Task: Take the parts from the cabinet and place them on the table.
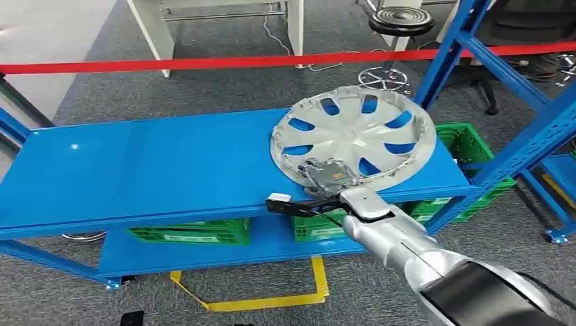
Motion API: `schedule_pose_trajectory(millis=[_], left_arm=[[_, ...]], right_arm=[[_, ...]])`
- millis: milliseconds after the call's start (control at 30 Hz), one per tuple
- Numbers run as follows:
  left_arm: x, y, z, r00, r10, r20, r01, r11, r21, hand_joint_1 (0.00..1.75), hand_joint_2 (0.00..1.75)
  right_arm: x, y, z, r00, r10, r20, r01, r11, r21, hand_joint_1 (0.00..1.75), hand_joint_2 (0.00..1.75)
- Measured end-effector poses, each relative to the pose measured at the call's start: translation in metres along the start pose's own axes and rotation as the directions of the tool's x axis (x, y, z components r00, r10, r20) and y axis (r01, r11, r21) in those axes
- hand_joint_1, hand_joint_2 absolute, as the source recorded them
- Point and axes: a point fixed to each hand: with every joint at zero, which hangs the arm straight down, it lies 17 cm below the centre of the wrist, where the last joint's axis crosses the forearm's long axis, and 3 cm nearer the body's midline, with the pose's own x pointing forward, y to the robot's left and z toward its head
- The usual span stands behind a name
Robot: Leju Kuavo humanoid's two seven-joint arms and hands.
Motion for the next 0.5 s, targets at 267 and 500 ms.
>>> schedule_pose_trajectory(millis=[267,500], left_arm=[[0.000,-0.005,0.003,1.000,0.018,-0.004,-0.018,1.000,-0.004,0.00,0.00],[0.002,-0.005,0.002,1.000,0.025,-0.005,-0.025,1.000,-0.003,0.00,0.00]], right_arm=[[-0.020,-0.017,-0.003,0.985,0.169,0.027,-0.167,0.985,-0.048,1.75,1.75],[-0.027,-0.035,-0.007,0.979,0.202,0.041,-0.197,0.975,-0.099,1.75,1.75]])
